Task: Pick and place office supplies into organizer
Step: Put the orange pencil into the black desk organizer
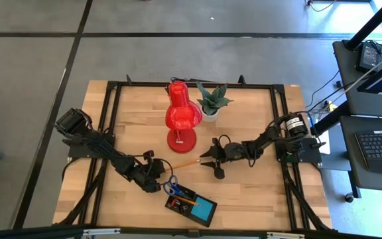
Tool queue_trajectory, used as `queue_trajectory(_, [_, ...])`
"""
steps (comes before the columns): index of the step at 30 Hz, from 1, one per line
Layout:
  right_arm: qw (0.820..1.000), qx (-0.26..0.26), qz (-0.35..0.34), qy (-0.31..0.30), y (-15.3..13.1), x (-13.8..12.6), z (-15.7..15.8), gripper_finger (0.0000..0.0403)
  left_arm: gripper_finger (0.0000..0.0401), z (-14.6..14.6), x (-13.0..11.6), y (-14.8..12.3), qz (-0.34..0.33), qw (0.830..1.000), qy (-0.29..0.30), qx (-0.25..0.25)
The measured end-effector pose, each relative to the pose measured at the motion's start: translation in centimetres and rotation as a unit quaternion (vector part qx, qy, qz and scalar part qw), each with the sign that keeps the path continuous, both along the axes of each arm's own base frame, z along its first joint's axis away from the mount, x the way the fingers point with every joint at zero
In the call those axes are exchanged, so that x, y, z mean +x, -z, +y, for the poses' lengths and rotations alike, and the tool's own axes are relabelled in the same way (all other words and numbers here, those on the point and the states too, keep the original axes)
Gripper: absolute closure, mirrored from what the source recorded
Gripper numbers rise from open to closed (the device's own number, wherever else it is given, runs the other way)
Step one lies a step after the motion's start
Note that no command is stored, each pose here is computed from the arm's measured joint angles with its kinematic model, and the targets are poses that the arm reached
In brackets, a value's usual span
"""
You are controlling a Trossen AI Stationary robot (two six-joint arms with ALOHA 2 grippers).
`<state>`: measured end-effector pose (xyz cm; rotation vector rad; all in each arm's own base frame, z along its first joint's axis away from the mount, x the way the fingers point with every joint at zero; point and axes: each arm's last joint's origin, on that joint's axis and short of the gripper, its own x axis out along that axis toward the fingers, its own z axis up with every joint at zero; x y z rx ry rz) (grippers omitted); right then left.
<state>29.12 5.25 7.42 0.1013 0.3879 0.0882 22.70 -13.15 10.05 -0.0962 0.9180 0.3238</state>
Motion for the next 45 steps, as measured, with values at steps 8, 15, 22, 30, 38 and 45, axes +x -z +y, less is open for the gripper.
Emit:
queue_trajectory(8, [1.000,-0.017,0.012,-0.006,0.8,1.7,0.3,0.0231,0.0398,0.0,0.0,0.0,0.000,1.000,0.001,-0.002])
queue_trajectory(15, [0.999,-0.021,0.027,-0.005,1.3,2.0,0.3,0.0232,0.0398,0.0,0.0,0.0,0.001,1.000,0.002,-0.004])
queue_trajectory(22, [0.999,-0.027,0.027,-0.004,1.3,2.0,0.3,0.0257,0.0398,0.0,0.0,0.0,0.002,1.000,0.002,-0.005])
queue_trajectory(30, [0.999,-0.031,0.021,-0.001,1.3,2.0,0.3,0.0288,0.0398,0.0,0.0,0.0,0.002,1.000,0.002,-0.006])
queue_trajectory(38, [0.999,-0.030,0.016,-0.001,1.2,2.0,0.3,0.0296,0.0398,0.0,0.0,0.0,0.002,1.000,0.002,-0.007])
queue_trajectory(45, [0.999,-0.028,0.016,0.000,1.2,2.0,0.3,0.0304,0.0398,-0.1,0.0,0.0,0.001,1.000,0.000,-0.009])
